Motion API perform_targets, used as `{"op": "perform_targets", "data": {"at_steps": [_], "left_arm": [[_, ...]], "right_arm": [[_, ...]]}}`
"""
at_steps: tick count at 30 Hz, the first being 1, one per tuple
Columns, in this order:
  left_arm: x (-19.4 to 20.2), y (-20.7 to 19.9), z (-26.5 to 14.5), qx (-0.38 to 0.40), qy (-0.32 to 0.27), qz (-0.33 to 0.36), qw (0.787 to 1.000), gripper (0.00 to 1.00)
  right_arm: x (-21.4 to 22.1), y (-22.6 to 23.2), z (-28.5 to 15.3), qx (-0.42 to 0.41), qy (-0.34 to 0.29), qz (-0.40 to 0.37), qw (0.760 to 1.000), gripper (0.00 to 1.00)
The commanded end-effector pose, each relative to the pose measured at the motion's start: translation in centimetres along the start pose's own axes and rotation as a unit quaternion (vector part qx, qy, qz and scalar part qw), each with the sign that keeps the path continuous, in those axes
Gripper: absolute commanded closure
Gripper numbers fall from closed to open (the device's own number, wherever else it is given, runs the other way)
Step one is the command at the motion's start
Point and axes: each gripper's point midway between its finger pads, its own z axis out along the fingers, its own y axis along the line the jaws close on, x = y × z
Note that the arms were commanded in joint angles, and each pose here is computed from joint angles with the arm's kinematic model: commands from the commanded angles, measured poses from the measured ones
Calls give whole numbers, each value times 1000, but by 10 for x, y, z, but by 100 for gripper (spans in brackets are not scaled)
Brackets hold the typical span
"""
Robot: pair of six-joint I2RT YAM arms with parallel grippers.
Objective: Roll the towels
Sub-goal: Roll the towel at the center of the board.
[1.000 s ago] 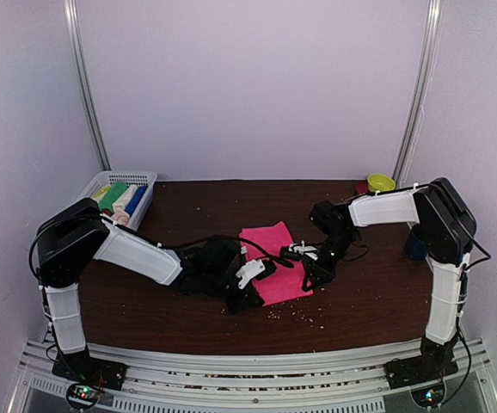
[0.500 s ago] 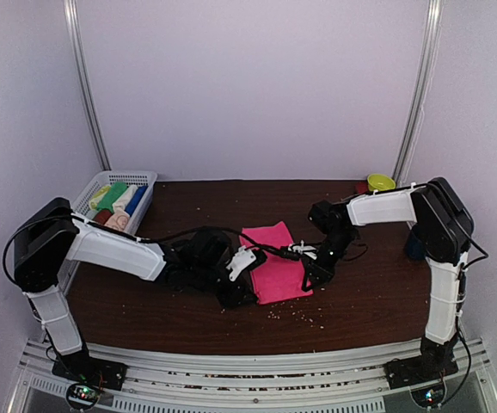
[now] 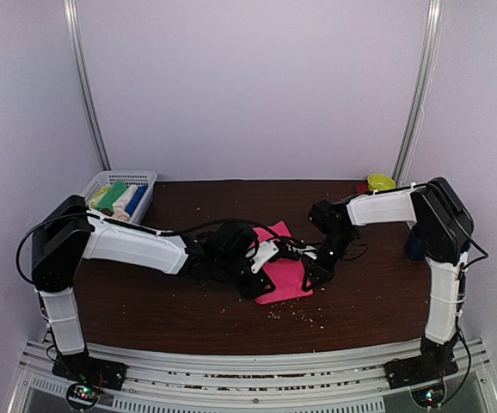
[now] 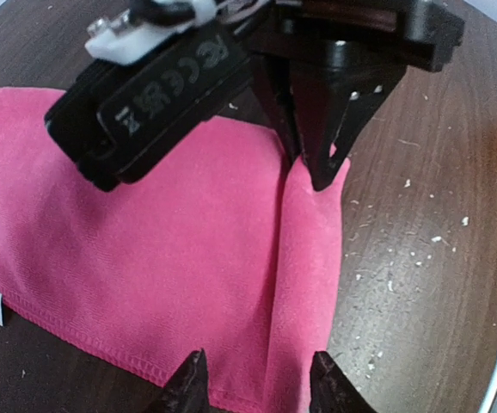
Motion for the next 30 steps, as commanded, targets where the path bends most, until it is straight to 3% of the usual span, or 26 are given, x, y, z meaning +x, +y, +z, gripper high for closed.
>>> {"op": "perform_targets", "data": {"at_steps": [1,8,15,30], "left_arm": [[8,9,15,-17,24,6,1000,60],[22,17,22,-39,41,1,998,70],[38,30,27,-76,65,-6,995,75],[59,32,40,-78,82,-5,994,76]], "right_arm": [[19,-20,18,30,43,10,999,93],[18,-19,18,29,42,8,999,92],[10,-15,5,39,25,-10,999,68],[-12,-16,-53,121,-42,-69,989,62]]}}
